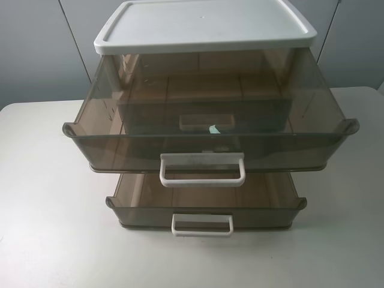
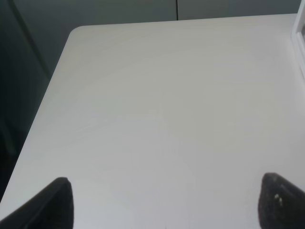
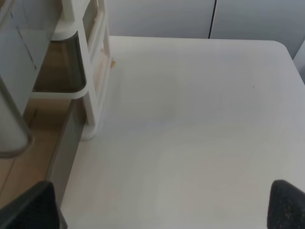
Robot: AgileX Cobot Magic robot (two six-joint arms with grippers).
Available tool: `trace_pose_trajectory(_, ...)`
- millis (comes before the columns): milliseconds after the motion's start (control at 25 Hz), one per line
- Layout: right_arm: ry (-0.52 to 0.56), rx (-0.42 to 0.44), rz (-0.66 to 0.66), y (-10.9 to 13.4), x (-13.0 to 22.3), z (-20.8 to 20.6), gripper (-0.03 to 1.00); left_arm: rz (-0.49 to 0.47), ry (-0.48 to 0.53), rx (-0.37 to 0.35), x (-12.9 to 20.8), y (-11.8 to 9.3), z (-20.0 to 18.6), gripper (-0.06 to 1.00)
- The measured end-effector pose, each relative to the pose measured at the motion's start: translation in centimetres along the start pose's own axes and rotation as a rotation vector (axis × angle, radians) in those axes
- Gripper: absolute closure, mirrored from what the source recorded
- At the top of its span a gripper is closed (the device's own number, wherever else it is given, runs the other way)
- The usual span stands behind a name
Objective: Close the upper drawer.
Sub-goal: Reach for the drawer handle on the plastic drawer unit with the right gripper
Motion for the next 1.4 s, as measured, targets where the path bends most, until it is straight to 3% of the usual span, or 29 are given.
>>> trace_pose_trajectory(200, -0.040, 0.013, -0.014, -0.2, -1.6, -1.2, 0.30, 0.000, 0.000, 0.000, 0.0, 0.0, 0.0, 0.20)
trace_pose_trajectory(400, 0.079, 0.029, -0.105, -1.2, -5.0, -0.1, 0.30, 0.000, 0.000, 0.000, 0.0, 0.0, 0.0, 0.20)
trace_pose_trajectory(560, 0.123, -0.035, -0.201, -0.6, -8.8, 2.1, 0.30, 0.000, 0.000, 0.000, 0.0, 0.0, 0.0, 0.20)
trace_pose_trajectory(720, 0.162, -0.153, -0.324, 1.9, -11.8, 4.7, 0.30, 0.000, 0.000, 0.000, 0.0, 0.0, 0.0, 0.20)
trace_pose_trajectory(920, 0.190, -0.377, -0.507, 7.2, -12.7, 6.5, 0.30, 0.000, 0.000, 0.000, 0.0, 0.0, 0.0, 0.20)
trace_pose_trajectory(1200, 0.168, -0.658, -0.704, 14.1, -12.5, 4.4, 0.30, 0.000, 0.000, 0.000, 0.0, 0.0, 0.0, 0.20)
trace_pose_trajectory(1400, 0.152, -0.850, -0.768, 18.6, -11.3, 1.9, 0.30, 0.000, 0.000, 0.000, 0.0, 0.0, 0.0, 0.20)
Point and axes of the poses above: a point on each arm's last joint axis where the gripper is mounted, z pointing out along that axis toward the gripper, y along the wrist's bending axis when the last joint is at zero, x = y × z, the point moved 6 cm from there along z, pointing out along that axis toward the gripper, and after that the axes turned 2 degrees about z, right-handed, at the moved point
